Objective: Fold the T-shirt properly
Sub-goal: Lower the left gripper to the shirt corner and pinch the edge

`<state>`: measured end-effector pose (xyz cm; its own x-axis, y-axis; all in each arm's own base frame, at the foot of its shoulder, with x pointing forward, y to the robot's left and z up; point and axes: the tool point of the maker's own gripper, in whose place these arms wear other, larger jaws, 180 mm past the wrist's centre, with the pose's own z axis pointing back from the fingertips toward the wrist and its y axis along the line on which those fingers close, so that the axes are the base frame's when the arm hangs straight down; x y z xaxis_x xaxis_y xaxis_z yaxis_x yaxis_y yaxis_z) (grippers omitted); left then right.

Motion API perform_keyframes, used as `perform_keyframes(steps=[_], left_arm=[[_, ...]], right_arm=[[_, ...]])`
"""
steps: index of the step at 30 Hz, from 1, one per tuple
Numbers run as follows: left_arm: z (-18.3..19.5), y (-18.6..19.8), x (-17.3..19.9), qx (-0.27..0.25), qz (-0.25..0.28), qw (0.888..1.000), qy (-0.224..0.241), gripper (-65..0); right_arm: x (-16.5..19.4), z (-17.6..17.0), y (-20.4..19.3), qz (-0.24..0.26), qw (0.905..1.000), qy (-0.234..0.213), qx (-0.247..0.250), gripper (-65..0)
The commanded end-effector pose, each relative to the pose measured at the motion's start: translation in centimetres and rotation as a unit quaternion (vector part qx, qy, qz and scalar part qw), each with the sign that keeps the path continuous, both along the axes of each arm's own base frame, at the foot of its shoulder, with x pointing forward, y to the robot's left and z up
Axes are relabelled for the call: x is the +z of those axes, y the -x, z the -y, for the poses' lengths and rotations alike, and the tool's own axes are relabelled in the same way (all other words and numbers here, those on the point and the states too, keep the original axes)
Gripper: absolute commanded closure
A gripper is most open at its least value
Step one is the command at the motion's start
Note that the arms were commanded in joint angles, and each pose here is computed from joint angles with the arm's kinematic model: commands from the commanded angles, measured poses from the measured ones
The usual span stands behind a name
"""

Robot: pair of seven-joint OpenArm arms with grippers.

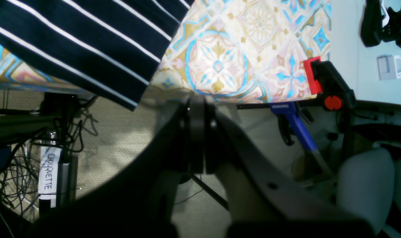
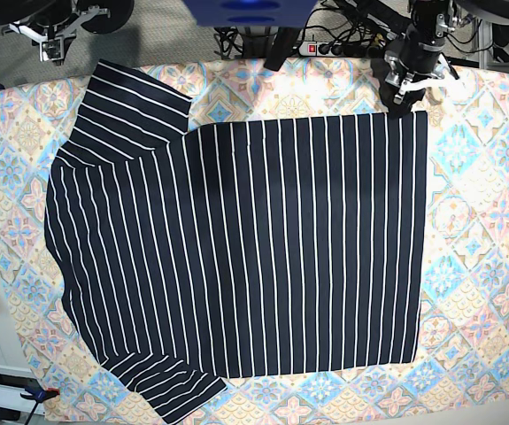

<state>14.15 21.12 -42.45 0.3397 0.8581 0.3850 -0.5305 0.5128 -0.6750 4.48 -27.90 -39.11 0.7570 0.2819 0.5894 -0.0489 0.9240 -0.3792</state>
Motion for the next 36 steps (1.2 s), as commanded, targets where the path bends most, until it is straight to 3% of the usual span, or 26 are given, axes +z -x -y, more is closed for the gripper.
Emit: perform_keyframes(steps=[1, 10, 17, 23, 31, 34, 36], left_arm=[[-0.5, -0.4, 0.8, 0.001, 0.015, 1.000, -0.005, -20.2], [-1.9, 1.1, -2.3, 0.033, -0.025, 0.999, 0.006, -20.2], [-2.1, -0.3, -2.3, 0.035, -0.013, 0.999, 0.005, -20.3], [-3.0, -0.1, -4.7, 0.052, -0.038, 0.998, 0.006, -20.3], [-3.0, -2.7, -4.1, 0.049, -0.012, 0.999, 0.007, -18.9], [-2.1, -2.6, -4.3, 0.031, -0.023, 0.999, 0.023, -10.5], [-1.8, -2.5, -4.4, 0.023, -0.028, 0.999, 0.031, -0.3]], right_arm=[[0.6, 0.1, -0.1, 0.008, 0.9999, 0.006, 0.006, 0.0], [0.6, 0.1, -0.1, 0.008, 0.9999, 0.006, 0.006, 0.0], [0.6, 0.1, -0.1, 0.008, 0.9999, 0.006, 0.005, 0.0], [0.6, 0.1, -0.1, 0.008, 0.9999, 0.006, 0.004, 0.0], [0.6, 0.0, 0.0, 0.008, 1.0000, 0.004, 0.004, 0.0], [0.7, -0.1, -0.2, 0.010, 0.9999, 0.004, 0.006, 0.0], [0.6, -0.8, -0.3, 0.011, 0.9999, -0.004, 0.011, 0.0]])
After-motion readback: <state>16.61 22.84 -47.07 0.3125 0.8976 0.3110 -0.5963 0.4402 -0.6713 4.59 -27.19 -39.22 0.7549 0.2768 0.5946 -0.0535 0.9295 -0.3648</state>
